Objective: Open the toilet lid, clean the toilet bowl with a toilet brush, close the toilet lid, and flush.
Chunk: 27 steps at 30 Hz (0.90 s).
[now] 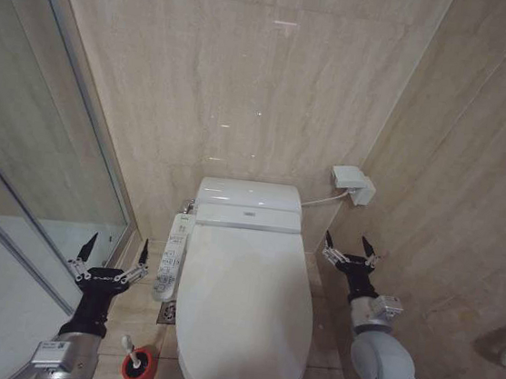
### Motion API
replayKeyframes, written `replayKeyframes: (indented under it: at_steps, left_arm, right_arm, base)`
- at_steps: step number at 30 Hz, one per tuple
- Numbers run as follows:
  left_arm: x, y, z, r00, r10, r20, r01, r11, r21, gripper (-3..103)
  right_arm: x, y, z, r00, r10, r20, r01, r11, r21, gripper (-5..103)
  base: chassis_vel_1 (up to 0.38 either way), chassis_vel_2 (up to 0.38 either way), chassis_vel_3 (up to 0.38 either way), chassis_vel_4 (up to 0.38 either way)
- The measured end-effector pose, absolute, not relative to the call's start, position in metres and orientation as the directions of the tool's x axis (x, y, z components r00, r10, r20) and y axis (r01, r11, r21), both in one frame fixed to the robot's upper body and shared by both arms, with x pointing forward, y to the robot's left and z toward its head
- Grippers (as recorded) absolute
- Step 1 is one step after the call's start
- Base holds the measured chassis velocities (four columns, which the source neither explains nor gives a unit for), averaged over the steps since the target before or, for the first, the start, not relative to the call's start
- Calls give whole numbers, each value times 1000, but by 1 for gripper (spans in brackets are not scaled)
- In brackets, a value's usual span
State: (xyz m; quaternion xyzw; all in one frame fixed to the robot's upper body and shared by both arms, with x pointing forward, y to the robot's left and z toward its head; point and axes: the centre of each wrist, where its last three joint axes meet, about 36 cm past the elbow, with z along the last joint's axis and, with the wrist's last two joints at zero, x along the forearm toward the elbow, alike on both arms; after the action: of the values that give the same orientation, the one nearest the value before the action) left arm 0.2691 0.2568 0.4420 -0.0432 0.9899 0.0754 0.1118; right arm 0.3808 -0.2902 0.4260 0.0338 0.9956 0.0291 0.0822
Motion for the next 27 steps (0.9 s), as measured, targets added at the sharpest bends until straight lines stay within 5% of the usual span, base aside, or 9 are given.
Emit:
replayKeyframes:
  at_steps: [9,27]
  left_arm:
    - [274,293,384,-953,-126,-275,-158,983,97,100]
    - [271,279,394,-958,-124,-258,-154,983,98,100]
  right_arm:
    - [381,-290,426,-984,72,-162,62,996,64,100]
    - [381,-290,426,-984,72,-162,62,996,64,100]
  base:
    - [0,0,0,0]
    - [0,0,0,0]
